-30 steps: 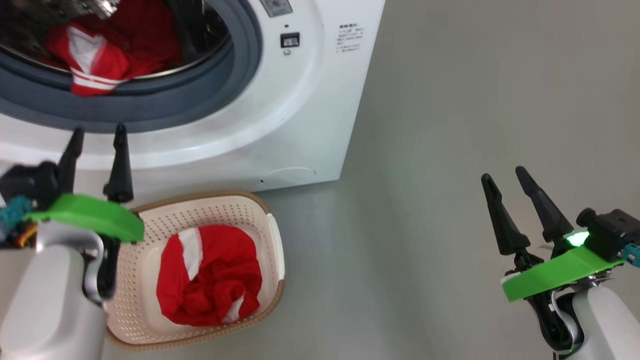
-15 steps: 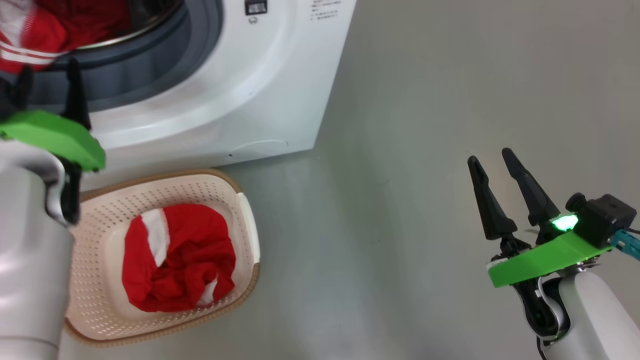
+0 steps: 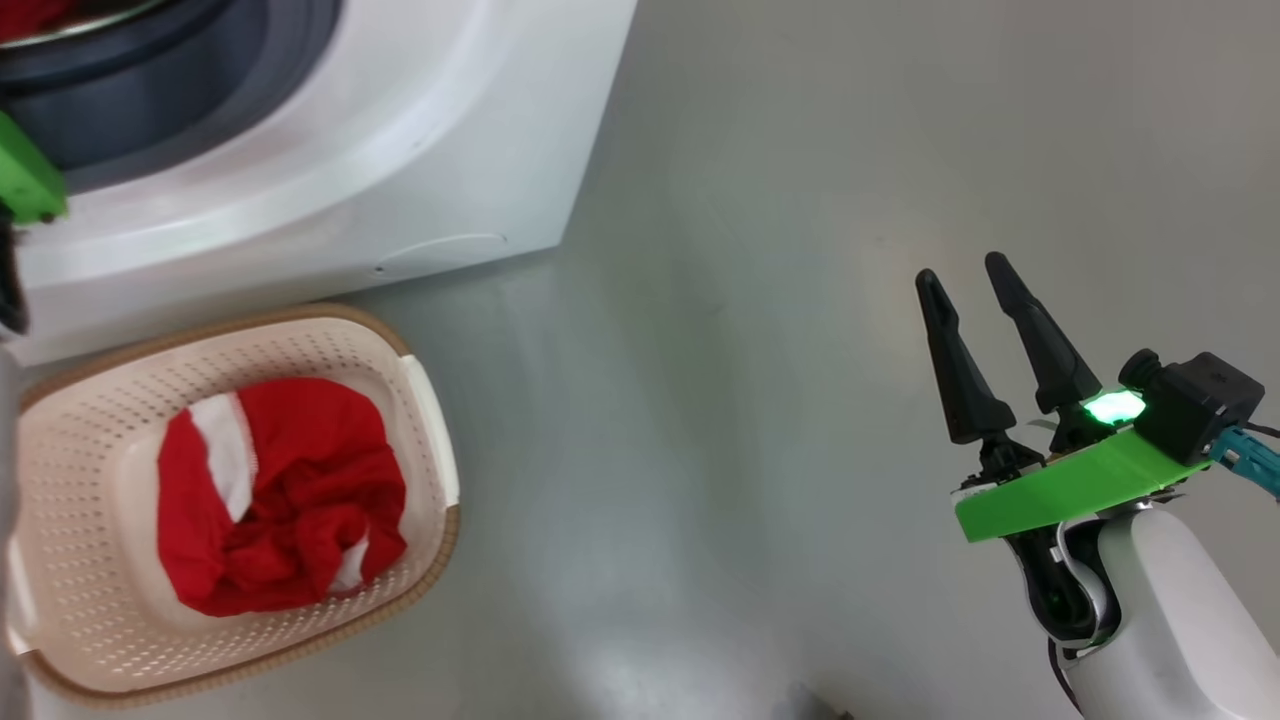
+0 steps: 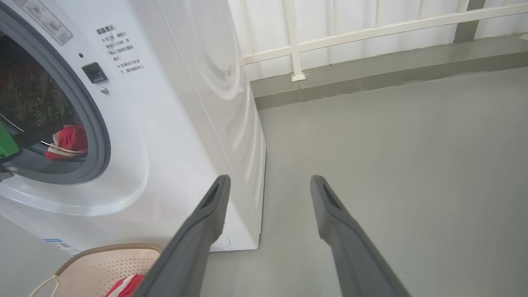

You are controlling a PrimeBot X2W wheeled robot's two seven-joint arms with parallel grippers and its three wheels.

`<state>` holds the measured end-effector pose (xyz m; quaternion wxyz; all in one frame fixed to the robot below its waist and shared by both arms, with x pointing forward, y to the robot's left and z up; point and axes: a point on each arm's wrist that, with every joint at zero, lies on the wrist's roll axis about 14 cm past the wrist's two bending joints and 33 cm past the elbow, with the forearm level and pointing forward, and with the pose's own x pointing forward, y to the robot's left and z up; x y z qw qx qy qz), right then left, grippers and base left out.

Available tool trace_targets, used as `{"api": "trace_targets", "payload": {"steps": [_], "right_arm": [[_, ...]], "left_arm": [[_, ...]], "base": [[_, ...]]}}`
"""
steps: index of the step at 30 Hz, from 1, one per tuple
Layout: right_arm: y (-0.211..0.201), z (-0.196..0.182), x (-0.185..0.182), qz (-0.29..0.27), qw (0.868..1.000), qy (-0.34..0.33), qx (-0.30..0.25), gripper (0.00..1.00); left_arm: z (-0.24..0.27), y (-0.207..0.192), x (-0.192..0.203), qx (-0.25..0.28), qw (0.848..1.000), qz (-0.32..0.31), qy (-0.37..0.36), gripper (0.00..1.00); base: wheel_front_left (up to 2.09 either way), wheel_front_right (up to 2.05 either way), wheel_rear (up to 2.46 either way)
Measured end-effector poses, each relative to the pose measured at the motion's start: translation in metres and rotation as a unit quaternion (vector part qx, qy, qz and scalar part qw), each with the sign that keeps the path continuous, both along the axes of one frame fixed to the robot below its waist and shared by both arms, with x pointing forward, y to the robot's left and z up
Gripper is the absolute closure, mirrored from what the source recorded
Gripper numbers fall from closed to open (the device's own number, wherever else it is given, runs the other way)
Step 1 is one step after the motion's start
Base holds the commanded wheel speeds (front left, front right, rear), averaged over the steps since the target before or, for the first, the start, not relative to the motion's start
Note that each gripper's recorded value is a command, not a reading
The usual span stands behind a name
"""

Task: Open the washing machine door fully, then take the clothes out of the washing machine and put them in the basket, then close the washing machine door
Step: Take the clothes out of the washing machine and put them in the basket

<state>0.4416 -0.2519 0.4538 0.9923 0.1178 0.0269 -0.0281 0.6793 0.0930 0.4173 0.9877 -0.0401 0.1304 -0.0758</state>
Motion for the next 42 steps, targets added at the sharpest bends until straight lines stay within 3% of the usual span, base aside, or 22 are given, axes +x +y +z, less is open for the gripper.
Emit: {"api": "trace_targets", "payload": {"steps": [9,18,25,28,31,35,36,37,38,39,42], "right_arm": [[-0.007,-0.007,0.000,-0.011,1.000,0.011,-0.005,0.00],[-0.009,-0.009,-0.003,-0.016,1.000,0.015,-0.005,0.00],[-0.008,-0.009,-0.001,-0.015,1.000,0.014,-0.005,0.00],[-0.008,-0.010,-0.002,-0.015,1.000,0.016,-0.005,0.00],[-0.009,-0.010,-0.003,-0.016,1.000,0.017,-0.006,0.00],[-0.011,-0.014,-0.004,-0.019,1.000,0.022,-0.008,0.00],[-0.012,-0.014,-0.004,-0.020,0.999,0.023,-0.008,0.00],[-0.012,-0.015,-0.004,-0.021,0.999,0.024,-0.008,0.00],[-0.012,-0.015,-0.005,-0.022,0.999,0.024,-0.008,0.00],[-0.013,-0.015,-0.005,-0.023,0.999,0.024,-0.008,0.00],[-0.013,-0.014,-0.006,-0.024,0.999,0.023,-0.008,0.00]], "left_arm": [[-0.007,0.009,0.025,0.012,0.999,0.030,0.008,0.00],[-0.030,0.014,0.022,0.027,0.997,0.042,0.054,0.00],[-0.030,0.014,0.022,0.035,0.997,0.038,0.049,0.00],[-0.028,0.014,0.024,0.037,0.998,0.035,0.046,0.11],[-0.027,0.014,0.028,0.048,0.998,0.030,0.041,0.00],[-0.029,0.014,0.032,0.051,0.997,0.029,0.043,0.01],[-0.031,0.014,0.032,0.052,0.997,0.028,0.046,0.13],[-0.033,0.013,0.032,0.052,0.997,0.028,0.050,0.50],[-0.035,0.013,0.032,0.053,0.997,0.026,0.054,0.69],[-0.037,0.012,0.032,0.053,0.997,0.023,0.056,1.00],[-0.036,0.011,0.032,0.054,0.997,0.022,0.055,1.00]], "base": [[0.00,0.00,0.00],[0.00,0.00,0.00],[0.00,0.00,0.00],[0.00,0.00,0.00],[0.00,0.00,0.00],[0.00,0.00,0.00],[0.00,0.00,0.00],[0.00,0.00,0.00],[0.00,0.00,0.00],[0.00,0.00,0.00],[0.00,0.00,0.00]]}}
